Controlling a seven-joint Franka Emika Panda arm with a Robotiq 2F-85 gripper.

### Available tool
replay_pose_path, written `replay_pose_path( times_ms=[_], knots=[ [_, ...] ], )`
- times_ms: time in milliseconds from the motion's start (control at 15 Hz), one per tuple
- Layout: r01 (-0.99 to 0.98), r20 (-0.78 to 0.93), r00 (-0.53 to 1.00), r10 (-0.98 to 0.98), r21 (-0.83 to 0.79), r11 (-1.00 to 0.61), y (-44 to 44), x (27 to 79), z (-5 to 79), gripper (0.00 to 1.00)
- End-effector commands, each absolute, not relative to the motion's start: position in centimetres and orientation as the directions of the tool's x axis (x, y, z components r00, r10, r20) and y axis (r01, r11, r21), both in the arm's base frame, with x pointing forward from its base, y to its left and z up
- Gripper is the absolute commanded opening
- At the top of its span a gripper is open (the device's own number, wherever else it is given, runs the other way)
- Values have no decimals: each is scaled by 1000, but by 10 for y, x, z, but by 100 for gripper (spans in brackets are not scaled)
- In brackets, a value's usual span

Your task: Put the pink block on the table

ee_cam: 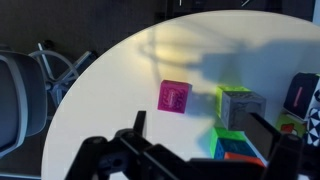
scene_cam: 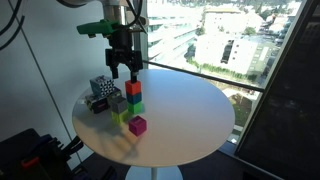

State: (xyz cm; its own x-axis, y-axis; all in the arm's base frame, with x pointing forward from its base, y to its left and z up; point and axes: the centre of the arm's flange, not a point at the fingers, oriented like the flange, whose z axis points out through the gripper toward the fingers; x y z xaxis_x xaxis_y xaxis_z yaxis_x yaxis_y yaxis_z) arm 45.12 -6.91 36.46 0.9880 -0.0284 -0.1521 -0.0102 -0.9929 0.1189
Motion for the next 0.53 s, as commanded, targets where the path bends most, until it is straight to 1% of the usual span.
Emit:
replay_pose_path(
  times_ms=[0,467],
  knots=[
    [-17,-152,988,-33,102,-995,-60,446,402,100],
    [-51,-129,990,-53,20,-998,-54,444,451,100]
  ],
)
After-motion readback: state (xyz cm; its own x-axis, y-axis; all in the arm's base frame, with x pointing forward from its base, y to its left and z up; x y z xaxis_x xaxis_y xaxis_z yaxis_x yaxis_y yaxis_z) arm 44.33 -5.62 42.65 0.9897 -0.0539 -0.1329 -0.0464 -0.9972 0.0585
